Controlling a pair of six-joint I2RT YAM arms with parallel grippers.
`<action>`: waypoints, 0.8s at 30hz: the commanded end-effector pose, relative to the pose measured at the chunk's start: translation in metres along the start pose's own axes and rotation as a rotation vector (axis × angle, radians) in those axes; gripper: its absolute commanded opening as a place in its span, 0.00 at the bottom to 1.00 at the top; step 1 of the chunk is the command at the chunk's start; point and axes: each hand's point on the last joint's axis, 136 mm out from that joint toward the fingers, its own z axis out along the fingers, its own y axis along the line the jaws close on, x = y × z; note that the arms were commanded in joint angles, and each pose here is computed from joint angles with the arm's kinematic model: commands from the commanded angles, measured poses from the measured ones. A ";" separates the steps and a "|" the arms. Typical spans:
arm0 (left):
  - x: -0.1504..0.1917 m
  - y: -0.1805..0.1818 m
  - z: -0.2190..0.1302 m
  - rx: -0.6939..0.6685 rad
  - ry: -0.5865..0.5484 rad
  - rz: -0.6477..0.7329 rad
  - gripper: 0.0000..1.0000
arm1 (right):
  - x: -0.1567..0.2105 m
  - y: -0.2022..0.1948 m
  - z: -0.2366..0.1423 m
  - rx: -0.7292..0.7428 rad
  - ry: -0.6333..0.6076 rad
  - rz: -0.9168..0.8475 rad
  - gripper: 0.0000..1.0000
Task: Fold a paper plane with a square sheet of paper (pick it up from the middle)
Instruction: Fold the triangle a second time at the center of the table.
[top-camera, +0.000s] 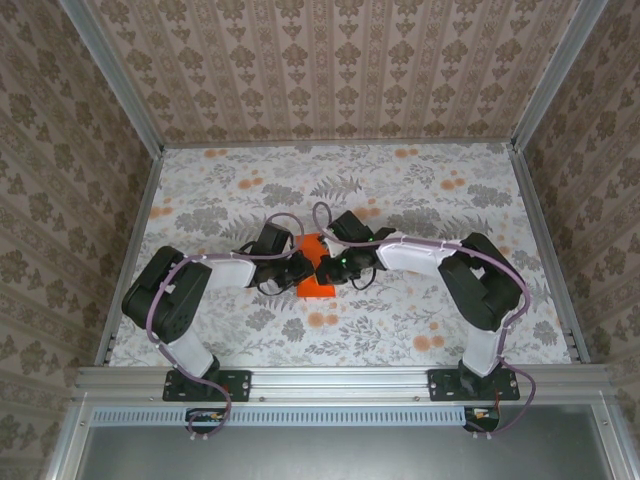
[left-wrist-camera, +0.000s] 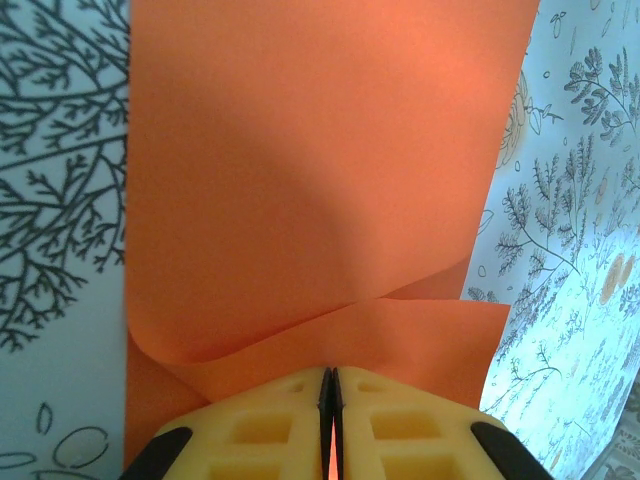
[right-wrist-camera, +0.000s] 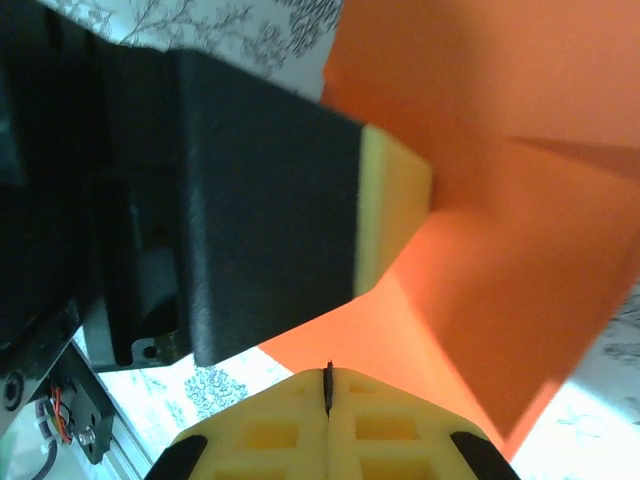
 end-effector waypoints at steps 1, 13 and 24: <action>0.006 0.028 0.002 -0.086 0.003 -0.041 0.13 | 0.010 -0.014 0.011 0.054 0.034 0.042 0.02; 0.009 0.035 0.002 -0.111 0.006 -0.049 0.13 | 0.015 -0.030 0.020 0.122 0.065 0.046 0.02; 0.010 0.041 0.002 -0.135 0.008 -0.057 0.12 | 0.020 -0.040 0.020 0.170 0.095 0.034 0.01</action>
